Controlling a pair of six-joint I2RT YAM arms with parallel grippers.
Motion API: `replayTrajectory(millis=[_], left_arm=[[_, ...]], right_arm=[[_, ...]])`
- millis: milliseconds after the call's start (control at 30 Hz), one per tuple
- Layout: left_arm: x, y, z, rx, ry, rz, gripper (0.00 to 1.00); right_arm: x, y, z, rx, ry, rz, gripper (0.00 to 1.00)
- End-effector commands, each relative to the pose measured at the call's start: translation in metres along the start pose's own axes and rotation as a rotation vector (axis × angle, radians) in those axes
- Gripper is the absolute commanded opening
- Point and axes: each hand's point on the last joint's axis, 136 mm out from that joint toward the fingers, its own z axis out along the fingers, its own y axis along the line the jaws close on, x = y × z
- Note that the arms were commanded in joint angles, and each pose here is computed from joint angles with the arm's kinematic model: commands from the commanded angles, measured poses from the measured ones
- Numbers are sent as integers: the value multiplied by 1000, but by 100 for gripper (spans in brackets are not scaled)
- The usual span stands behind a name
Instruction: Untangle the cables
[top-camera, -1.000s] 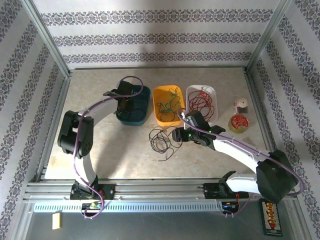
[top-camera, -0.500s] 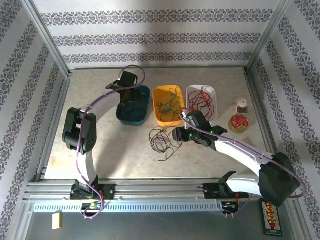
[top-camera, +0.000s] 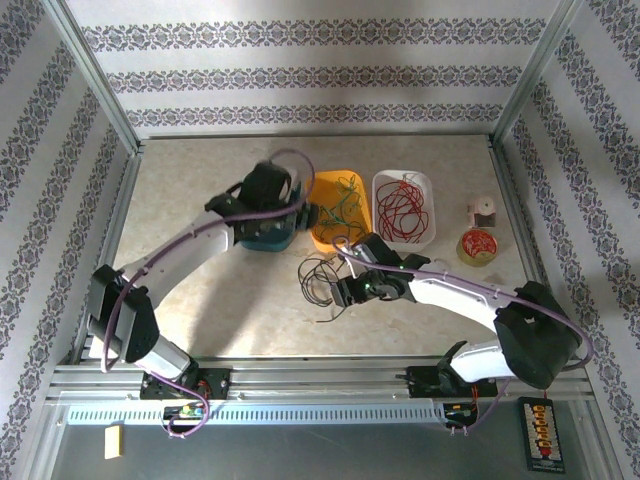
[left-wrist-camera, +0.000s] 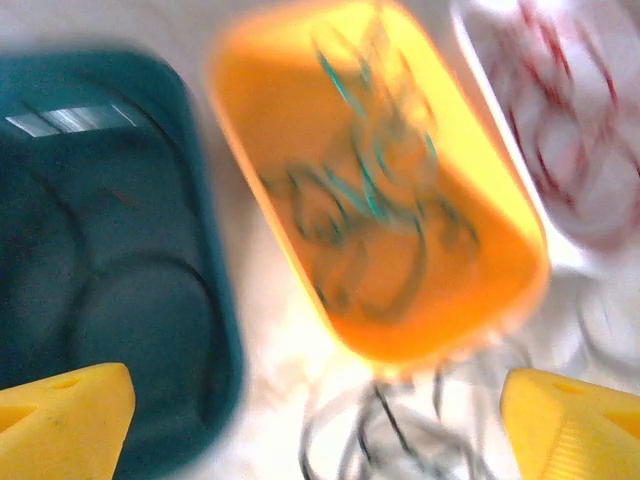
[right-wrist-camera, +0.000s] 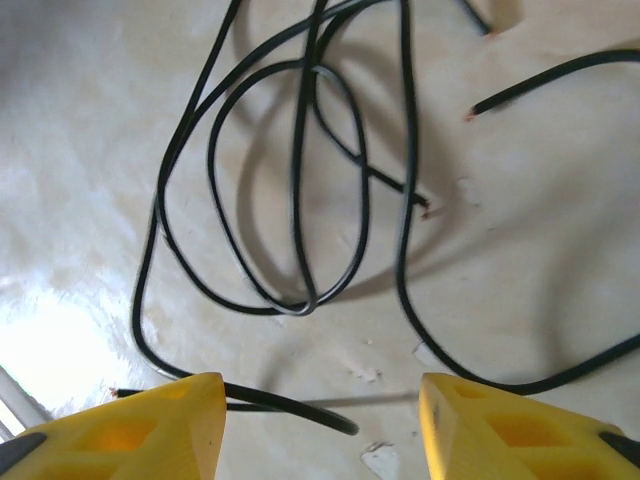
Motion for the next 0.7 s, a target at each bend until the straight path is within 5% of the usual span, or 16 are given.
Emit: replayTrajectory(millis=[0, 233, 533, 667], left_arm=[[62, -53, -2, 301, 148, 134, 93], [154, -82, 0, 361, 277, 383, 93], [156, -93, 38, 219, 169, 606, 91], [155, -99, 58, 231, 164, 620, 77]], right_arm=[[-7, 2, -8, -5, -27, -12, 55], [-34, -54, -50, -4, -253, 274, 55], [-35, -75, -64, -16, -300, 383, 55], [-33, -74, -62, -27, -293, 397, 55]])
